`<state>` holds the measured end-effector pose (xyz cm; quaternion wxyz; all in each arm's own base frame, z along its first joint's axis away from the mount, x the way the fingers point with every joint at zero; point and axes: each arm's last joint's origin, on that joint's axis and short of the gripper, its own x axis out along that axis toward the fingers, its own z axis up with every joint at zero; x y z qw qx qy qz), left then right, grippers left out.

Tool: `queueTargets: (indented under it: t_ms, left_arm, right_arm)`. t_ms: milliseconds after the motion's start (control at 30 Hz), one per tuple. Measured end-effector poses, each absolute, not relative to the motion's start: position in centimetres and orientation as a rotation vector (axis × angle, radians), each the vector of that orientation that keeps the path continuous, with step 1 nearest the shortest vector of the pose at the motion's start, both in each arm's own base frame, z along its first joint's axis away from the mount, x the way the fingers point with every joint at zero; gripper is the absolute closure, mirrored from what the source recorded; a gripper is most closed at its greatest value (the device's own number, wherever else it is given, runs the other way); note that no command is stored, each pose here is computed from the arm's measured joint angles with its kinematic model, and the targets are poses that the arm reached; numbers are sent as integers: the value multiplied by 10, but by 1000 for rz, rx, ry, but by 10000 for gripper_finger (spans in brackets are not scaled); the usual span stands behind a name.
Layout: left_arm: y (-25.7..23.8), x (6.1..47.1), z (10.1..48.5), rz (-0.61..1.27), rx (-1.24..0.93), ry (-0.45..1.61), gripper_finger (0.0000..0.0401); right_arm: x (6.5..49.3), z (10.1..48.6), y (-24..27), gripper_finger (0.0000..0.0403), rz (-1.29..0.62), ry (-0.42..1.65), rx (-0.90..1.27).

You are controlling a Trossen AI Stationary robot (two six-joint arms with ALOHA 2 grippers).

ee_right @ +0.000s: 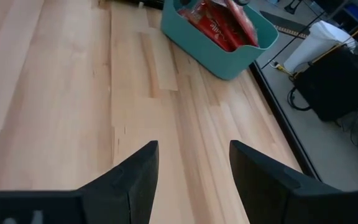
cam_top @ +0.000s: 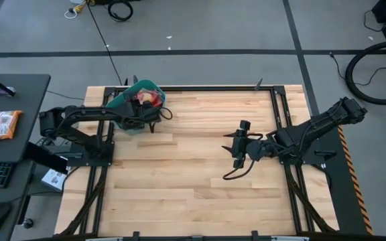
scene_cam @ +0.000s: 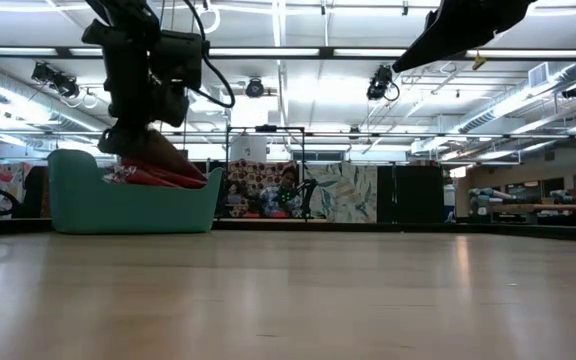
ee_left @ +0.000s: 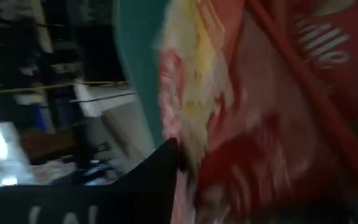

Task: Sort popcorn bags into baskets
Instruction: Put the red popcorn bag into the green bin, then return to Home Position

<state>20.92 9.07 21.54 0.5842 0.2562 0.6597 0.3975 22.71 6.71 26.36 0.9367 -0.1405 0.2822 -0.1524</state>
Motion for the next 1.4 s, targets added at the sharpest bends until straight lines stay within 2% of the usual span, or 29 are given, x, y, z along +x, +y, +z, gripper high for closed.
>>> queueTargets:
  t_ms: [233,500,667,833,1000,1100,1233,1400]
  left_arm:
    - [95,212,234,843,287,1507,247]
    - [107,189,246,973,25,1616,249]
    - [104,189,259,980,-18,1622,250]
    - [96,207,273,845,49,1524,250]
    - [92,232,267,696,125,1344,251]
    - [91,241,258,624,77,1249,251]
    - [84,249,251,409,-39,1183,251]
    - [63,252,270,360,14,1023,257]
  right_arm:
    - [227,264,67,201,-302,574,-282]
    - [227,264,68,201,-296,569,-278]
    - [228,265,68,201,-297,566,-279]
    - [228,265,68,201,-299,560,-274]
    - [228,265,68,201,-298,560,-273]
    - [228,265,68,201,-297,560,-272]
    - [228,264,69,201,-271,567,-266]
    - [227,265,64,204,-209,596,-261]
